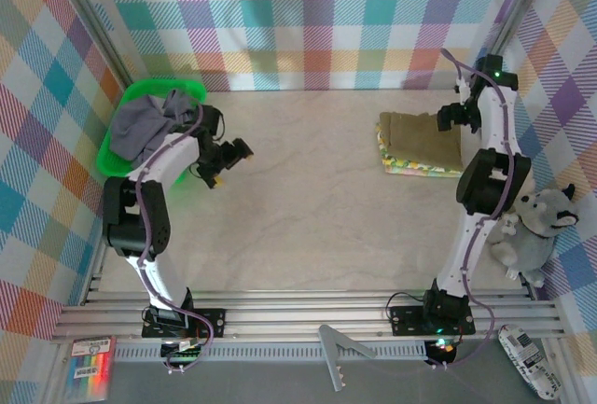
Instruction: Fold and stack the skirts
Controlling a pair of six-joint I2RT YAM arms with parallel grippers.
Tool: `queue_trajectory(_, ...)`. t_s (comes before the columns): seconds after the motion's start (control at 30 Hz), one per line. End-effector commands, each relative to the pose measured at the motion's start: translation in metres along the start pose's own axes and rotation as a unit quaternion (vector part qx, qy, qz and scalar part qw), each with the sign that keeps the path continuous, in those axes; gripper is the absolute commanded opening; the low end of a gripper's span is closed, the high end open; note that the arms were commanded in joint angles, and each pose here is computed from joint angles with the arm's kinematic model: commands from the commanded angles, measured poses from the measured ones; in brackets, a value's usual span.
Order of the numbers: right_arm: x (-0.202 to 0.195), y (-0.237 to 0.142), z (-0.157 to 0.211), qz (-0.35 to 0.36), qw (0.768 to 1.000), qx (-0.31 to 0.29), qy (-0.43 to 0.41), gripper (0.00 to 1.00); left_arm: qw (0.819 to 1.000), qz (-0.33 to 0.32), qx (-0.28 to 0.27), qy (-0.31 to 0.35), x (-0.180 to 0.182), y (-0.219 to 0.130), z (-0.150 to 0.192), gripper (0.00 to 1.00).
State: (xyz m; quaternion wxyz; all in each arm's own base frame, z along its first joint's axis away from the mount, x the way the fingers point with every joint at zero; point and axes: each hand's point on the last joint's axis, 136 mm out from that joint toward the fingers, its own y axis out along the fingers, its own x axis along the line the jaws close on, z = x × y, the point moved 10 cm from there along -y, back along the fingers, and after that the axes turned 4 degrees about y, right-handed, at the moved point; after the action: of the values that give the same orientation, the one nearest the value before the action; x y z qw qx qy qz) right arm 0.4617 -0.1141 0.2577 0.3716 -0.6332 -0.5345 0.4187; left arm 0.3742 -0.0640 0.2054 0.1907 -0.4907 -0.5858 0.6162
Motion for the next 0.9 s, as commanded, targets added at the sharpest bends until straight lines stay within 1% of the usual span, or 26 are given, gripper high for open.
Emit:
queue_trajectory(0.0, 0.008, -0.093, -0.002, 0.017, 0.984, -0.166, 0.067, 0.99, 0.993, -0.056, -0.096, 0.026, 0.01, -0.057, -0.022, 1.0)
queue_trajectory(0.03, 0.015, -0.107, 0.005, -0.004, 0.975, -0.21, 0.078, 0.99, 0.99, -0.075, -0.117, 0.028, 0.015, -0.067, -0.029, 1.0)
queue_trajectory(0.1, 0.025, -0.129, 0.02, -0.074, 0.948, -0.285, 0.118, 0.99, 0.981, -0.117, -0.151, 0.024, 0.027, -0.082, -0.045, 1.0)
queue_trajectory(0.17, 0.034, -0.14, 0.04, -0.135, 0.923, -0.323, 0.162, 0.99, 0.97, -0.166, -0.177, 0.025, 0.04, -0.094, -0.065, 1.0)
queue_trajectory(0.2, 0.035, -0.142, 0.047, -0.154, 0.914, -0.327, 0.185, 0.99, 0.966, -0.184, -0.182, 0.02, 0.047, -0.097, -0.075, 1.0)
queue_trajectory(0.23, 0.039, -0.142, 0.056, -0.178, 0.906, -0.324, 0.205, 0.99, 0.963, -0.194, -0.186, 0.018, 0.051, -0.098, -0.087, 1.0)
queue_trajectory(0.3, 0.045, -0.141, 0.066, -0.219, 0.898, -0.313, 0.219, 0.99, 0.966, -0.189, -0.176, 0.011, 0.062, -0.093, -0.109, 1.0)
queue_trajectory(0.4, 0.055, -0.134, 0.076, -0.279, 0.893, -0.273, 0.223, 0.99, 0.979, -0.144, -0.144, 0.01, 0.071, -0.072, -0.142, 1.0)
queue_trajectory(0.47, 0.061, -0.137, 0.081, -0.319, 0.888, -0.25, 0.215, 0.99, 0.988, -0.101, -0.118, 0.018, 0.072, -0.053, -0.162, 0.99)
queue_trajectory(0.53, 0.067, -0.142, 0.085, -0.355, 0.877, -0.247, 0.207, 0.99, 0.991, -0.083, -0.106, 0.02, 0.072, -0.037, -0.178, 0.97)
queue_trajectory(0.57, 0.068, -0.145, 0.088, -0.363, 0.874, -0.251, 0.206, 0.99, 0.992, -0.072, -0.102, 0.024, 0.07, -0.029, -0.185, 0.97)
queue_trajectory(0.63, 0.068, -0.149, 0.094, -0.359, 0.873, -0.258, 0.205, 0.99, 0.994, -0.057, -0.093, 0.029, 0.07, -0.01, -0.197, 0.96)
queue_trajectory(0.73, 0.067, -0.156, 0.104, -0.343, 0.878, -0.267, 0.202, 0.99, 0.993, -0.077, -0.091, 0.012, 0.078, 0.016, -0.209, 0.95)
queue_trajectory(0.8, 0.067, -0.158, 0.109, -0.339, 0.88, -0.265, 0.201, 0.99, 0.993, -0.089, -0.082, 0.0, 0.083, 0.03, -0.211, 0.88)
queue_trajectory(0.87, 0.068, -0.16, 0.113, -0.341, 0.88, -0.263, 0.199, 0.99, 0.993, -0.091, -0.071, -0.014, 0.089, 0.038, -0.21, 0.73)
